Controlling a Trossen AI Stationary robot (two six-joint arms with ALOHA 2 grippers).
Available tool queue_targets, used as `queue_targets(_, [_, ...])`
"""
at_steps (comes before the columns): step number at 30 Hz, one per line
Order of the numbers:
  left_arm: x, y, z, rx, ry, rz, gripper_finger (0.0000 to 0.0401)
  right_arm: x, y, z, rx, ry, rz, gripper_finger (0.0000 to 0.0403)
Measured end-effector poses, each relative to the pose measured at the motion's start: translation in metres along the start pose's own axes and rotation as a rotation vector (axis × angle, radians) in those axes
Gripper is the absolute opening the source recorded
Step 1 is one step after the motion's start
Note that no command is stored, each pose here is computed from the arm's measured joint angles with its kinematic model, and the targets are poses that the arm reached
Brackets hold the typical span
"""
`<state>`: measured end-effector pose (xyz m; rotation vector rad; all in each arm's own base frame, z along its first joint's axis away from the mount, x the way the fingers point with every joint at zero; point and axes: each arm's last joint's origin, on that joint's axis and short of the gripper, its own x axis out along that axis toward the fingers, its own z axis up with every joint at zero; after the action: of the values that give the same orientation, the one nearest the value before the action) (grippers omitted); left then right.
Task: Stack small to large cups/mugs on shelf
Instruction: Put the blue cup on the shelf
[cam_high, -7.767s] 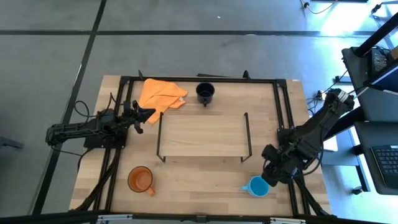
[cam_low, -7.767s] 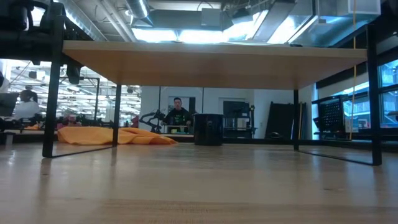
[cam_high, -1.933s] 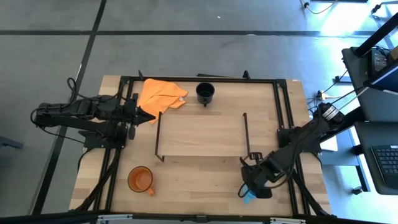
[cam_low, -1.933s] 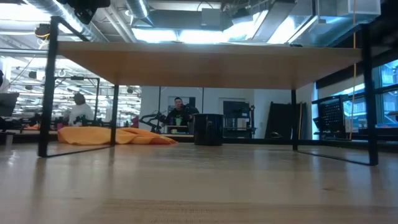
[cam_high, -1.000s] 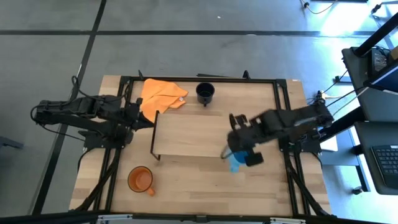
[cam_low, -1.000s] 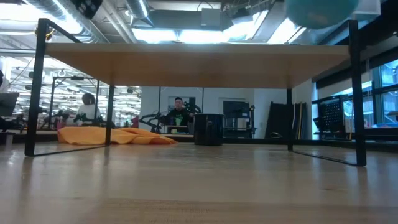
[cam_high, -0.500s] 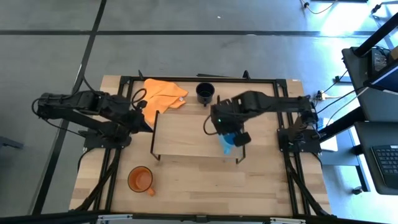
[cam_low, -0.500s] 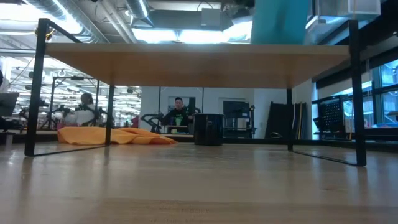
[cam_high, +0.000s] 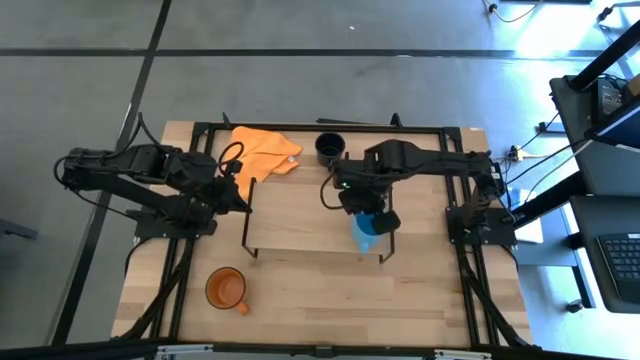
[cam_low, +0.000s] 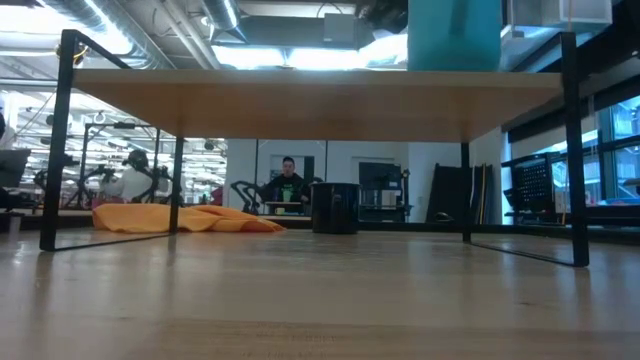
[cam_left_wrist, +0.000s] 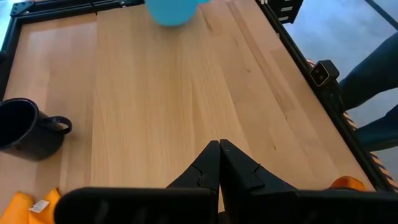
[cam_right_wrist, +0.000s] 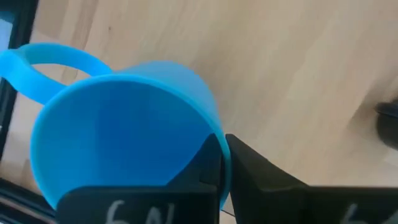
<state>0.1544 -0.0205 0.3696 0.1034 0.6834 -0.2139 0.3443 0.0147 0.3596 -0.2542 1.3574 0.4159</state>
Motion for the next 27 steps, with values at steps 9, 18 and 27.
queue_targets(9, [0.016,0.001,0.003,0.052,0.056,-0.008,0.0000,0.004,0.000,0.001,-0.096,0.048,-0.075,0.0037])
queue_targets(18, [0.035,0.003,0.005,0.043,0.120,-0.034,0.0000,0.012,0.004,0.002,-0.114,0.083,-0.096,0.0054])
queue_targets(27, [0.036,0.003,0.007,0.041,0.103,-0.031,0.0000,-0.009,0.006,0.016,-0.087,-0.065,-0.214,0.0073])
